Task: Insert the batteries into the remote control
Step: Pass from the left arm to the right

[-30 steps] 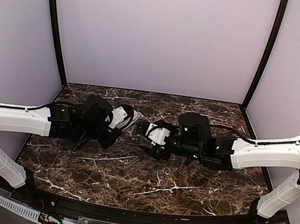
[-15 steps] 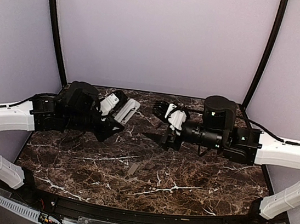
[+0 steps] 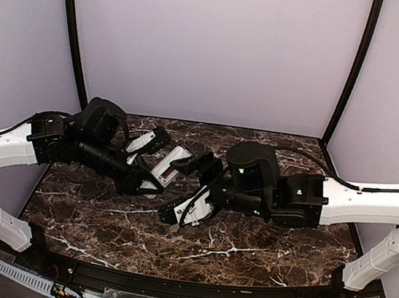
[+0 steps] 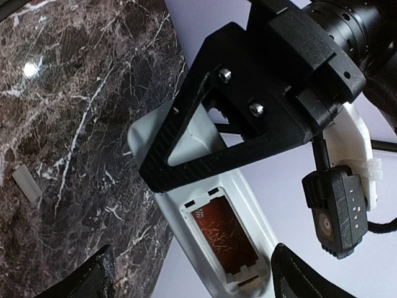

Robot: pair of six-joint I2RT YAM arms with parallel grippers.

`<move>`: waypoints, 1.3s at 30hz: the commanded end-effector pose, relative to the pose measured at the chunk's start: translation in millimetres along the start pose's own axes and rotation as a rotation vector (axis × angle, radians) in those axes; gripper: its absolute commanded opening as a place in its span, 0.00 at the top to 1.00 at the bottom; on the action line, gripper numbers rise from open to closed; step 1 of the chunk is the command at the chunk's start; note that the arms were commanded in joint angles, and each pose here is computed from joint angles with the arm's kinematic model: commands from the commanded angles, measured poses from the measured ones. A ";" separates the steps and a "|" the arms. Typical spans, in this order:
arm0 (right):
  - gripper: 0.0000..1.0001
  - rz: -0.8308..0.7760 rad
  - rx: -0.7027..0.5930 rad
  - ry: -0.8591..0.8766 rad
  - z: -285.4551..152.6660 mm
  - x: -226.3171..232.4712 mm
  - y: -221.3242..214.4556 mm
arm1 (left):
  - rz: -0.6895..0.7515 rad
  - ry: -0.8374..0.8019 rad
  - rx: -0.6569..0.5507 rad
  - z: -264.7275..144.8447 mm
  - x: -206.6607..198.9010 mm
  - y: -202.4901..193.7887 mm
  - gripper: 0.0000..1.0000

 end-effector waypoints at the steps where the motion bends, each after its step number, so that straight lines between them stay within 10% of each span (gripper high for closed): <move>1: 0.17 -0.238 0.093 0.000 9.5 -8.3 -3.1 | -0.025 -0.011 0.098 2.1 1.0 -5.9 1.00; 13: 0.22 -0.295 0.194 0.025 54.3 -3.6 -0.9 | -0.022 -0.009 0.094 6.4 1.0 -1.0 1.00; 28: 0.81 -0.191 0.214 0.064 53.3 0.3 -2.1 | -0.011 -0.009 0.079 1.6 -0.1 -1.7 0.99; 35: 0.85 0.031 0.214 0.175 40.5 16.3 -4.7 | -0.003 0.048 0.006 -13.0 -1.8 12.3 0.15; 39: 0.86 0.231 0.205 0.286 30.5 39.3 -7.8 | 0.006 0.085 -0.063 -28.5 -3.5 21.4 0.01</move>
Point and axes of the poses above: each gripper's point midway between its finger pads, its own z axis out along the fingers, its own x axis along the line the jaws close on, y = z × x, the point moved 10 cm from there along -z, back along the fingers, and after that the axes turned 15 degrees about -z, right-handed, at the moved point
